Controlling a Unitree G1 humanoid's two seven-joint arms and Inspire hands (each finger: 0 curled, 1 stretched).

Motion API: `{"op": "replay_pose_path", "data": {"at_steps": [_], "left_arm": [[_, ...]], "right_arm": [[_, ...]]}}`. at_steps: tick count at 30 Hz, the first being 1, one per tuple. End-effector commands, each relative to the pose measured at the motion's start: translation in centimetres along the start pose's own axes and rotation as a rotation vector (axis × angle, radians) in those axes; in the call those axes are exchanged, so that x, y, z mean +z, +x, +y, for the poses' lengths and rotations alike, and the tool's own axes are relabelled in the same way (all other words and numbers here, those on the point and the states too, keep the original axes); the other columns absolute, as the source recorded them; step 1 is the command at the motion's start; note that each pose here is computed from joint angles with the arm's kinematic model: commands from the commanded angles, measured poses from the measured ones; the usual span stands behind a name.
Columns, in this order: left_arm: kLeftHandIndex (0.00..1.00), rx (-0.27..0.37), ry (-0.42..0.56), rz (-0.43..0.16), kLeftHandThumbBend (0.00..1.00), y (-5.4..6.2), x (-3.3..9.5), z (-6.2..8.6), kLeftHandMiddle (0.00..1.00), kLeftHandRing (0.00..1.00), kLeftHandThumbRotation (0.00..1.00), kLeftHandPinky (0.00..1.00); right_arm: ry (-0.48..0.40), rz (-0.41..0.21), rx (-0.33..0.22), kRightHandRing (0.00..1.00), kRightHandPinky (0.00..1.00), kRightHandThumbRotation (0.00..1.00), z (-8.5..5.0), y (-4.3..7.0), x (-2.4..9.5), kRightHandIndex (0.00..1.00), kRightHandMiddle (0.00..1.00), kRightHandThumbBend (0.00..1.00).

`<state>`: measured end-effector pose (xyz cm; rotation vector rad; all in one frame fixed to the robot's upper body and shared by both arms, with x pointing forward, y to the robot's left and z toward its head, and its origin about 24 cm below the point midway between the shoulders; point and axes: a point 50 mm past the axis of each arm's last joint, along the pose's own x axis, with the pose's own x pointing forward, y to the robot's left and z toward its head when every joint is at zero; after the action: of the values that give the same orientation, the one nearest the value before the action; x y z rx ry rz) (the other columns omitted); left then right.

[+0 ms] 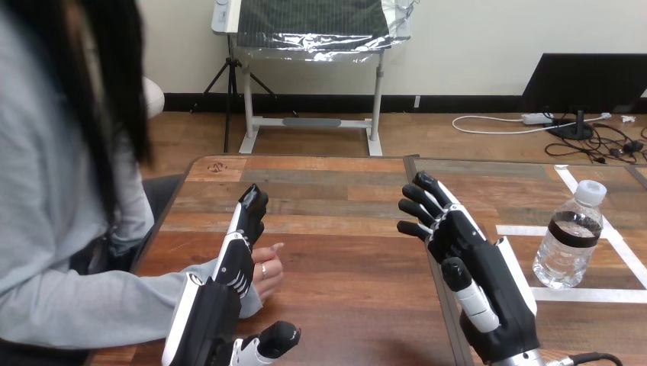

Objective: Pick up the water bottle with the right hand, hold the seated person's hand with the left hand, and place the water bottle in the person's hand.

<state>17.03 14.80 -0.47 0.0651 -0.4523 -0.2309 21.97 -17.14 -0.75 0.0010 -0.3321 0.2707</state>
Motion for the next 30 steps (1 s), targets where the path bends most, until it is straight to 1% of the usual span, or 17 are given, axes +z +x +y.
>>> {"op": "replay_pose_path", "data": {"at_steps": [1, 9, 30], "left_arm": [[1.00, 0.012, 0.008, -0.089, 1.00, 1.84, 0.88, 0.33, 1.00, 1.00, 0.76, 1.00], [1.00, 0.014, 0.016, -0.097, 1.00, 1.88, 0.94, 0.44, 1.00, 1.00, 0.77, 1.00], [1.00, 0.029, 0.012, -0.088, 1.00, 1.89, 1.06, 0.65, 1.00, 1.00, 0.78, 1.00]], "right_arm": [[-0.036, -0.117, 0.008, 0.89, 0.82, 0.83, -0.34, 2.03, 1.78, 0.93, 0.90, 1.00], [-0.033, -0.118, 0.008, 0.89, 0.82, 0.82, -0.38, 2.05, 1.84, 0.93, 0.91, 1.00], [-0.036, -0.124, 0.008, 0.89, 0.82, 0.82, -0.47, 2.22, 1.93, 0.92, 0.90, 1.00]]}}
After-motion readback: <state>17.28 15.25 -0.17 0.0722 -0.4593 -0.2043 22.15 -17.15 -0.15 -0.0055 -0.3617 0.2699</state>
